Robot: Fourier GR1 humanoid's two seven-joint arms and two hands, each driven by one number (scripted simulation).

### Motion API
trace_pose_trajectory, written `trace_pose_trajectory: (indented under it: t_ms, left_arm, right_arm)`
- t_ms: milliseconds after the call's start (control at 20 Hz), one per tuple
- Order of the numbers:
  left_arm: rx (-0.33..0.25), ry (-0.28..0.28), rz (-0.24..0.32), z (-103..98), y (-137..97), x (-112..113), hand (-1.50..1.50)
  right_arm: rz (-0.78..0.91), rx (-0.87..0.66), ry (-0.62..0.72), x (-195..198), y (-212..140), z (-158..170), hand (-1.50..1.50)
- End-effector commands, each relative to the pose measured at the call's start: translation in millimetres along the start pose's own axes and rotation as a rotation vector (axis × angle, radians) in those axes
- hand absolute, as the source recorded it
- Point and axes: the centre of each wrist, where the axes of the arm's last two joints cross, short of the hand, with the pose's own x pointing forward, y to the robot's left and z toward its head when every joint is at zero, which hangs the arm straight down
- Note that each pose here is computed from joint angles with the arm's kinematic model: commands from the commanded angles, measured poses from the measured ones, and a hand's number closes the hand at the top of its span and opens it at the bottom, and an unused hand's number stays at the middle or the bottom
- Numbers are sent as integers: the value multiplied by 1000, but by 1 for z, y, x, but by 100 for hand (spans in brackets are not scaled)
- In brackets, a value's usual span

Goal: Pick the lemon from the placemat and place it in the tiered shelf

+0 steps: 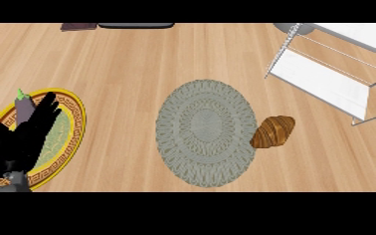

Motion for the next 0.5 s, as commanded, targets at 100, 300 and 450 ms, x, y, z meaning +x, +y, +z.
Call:
trace_pose_trajectory:
  t_ms: [100,300,450]
  left_arm:
    - [-8,-7,-11,-4,-4,-11,0]
    - [-15,9,8,3,-14,-14,0]
    - [-3,-1,-7,-2,3,-15,0]
  right_arm:
    - [-40,-7,47,-21,29,-35,150]
    - [-73,-5,67,-35,54,-51,150]
    - [-88,24,97,-38,55,-41,150]
